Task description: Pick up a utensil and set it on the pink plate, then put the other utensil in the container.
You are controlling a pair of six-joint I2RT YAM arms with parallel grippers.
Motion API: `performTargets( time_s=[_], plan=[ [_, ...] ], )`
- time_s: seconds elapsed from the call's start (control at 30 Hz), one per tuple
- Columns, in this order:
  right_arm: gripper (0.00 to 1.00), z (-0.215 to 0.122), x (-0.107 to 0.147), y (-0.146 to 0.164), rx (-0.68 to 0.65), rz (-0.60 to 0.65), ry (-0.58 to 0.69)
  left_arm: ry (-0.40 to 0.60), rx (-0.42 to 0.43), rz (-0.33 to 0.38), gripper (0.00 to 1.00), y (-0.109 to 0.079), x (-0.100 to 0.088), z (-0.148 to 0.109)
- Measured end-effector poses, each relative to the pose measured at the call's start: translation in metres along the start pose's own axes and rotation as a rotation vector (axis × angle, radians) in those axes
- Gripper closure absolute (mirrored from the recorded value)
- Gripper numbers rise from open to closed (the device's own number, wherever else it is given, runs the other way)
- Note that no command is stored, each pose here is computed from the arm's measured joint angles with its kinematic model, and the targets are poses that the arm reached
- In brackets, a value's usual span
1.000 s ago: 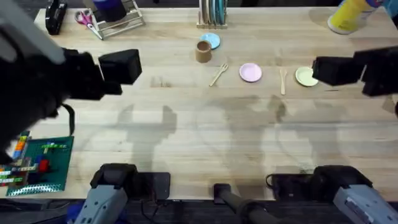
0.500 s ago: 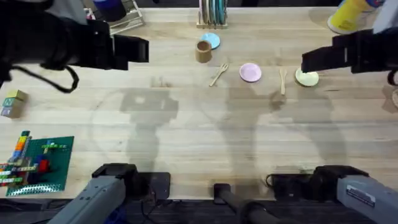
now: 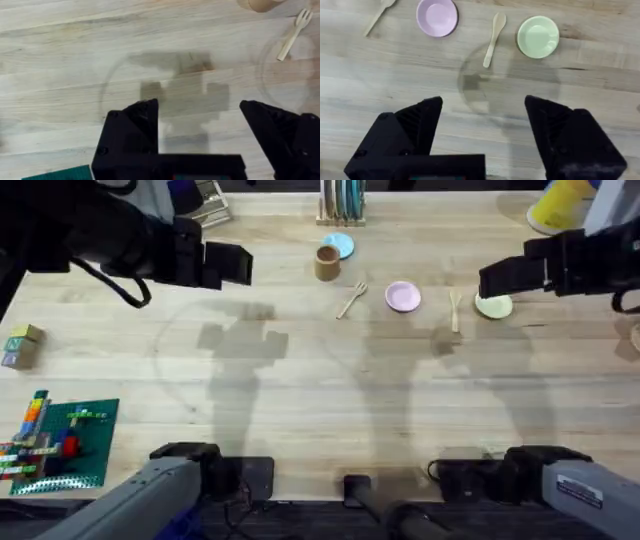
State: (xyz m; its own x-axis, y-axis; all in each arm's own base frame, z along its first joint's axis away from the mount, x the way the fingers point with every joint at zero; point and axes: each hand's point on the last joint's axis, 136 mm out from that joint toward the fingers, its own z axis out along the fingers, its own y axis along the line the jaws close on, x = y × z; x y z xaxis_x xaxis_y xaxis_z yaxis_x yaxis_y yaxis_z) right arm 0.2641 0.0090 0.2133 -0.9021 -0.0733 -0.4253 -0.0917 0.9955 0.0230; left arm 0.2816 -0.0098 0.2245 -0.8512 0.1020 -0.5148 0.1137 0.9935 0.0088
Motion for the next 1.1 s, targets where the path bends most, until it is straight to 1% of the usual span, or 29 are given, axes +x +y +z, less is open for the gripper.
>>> performTargets(
  time_s=[0.2, 0.27, 0.43, 0.57, 1.0, 1.1],
  plan=[
    [0.004, 0.000, 0.000, 0.000, 0.000, 0.000, 0.000, -0.003, 0.038, 0.000, 0.006, -0.007, -0.001, 0.000],
    [0.004, 0.000, 0.000, 0.000, 0.000, 0.000, -0.001, -0.003, 0.054, 0.014, 0.005, -0.010, -0.001, 0.000],
    [0.003, 0.000, 0.000, 0.000, 0.000, 0.000, -0.001, -0.009, 0.111, 0.127, 0.005, -0.035, -0.001, 0.000],
    [0.003, 0.000, 0.000, 0.000, 0.000, 0.000, -0.001, -0.025, 0.147, 0.189, 0.005, -0.050, -0.004, -0.001],
    [0.003, 0.000, 0.000, 0.000, 0.000, 0.001, 0.000, -0.061, 0.150, 0.202, 0.006, -0.052, -0.013, -0.002],
    [0.003, 0.004, 0.000, 0.000, -0.001, 0.008, 0.019, -0.064, 0.150, 0.203, 0.007, -0.052, -0.013, -0.002]
  ],
)
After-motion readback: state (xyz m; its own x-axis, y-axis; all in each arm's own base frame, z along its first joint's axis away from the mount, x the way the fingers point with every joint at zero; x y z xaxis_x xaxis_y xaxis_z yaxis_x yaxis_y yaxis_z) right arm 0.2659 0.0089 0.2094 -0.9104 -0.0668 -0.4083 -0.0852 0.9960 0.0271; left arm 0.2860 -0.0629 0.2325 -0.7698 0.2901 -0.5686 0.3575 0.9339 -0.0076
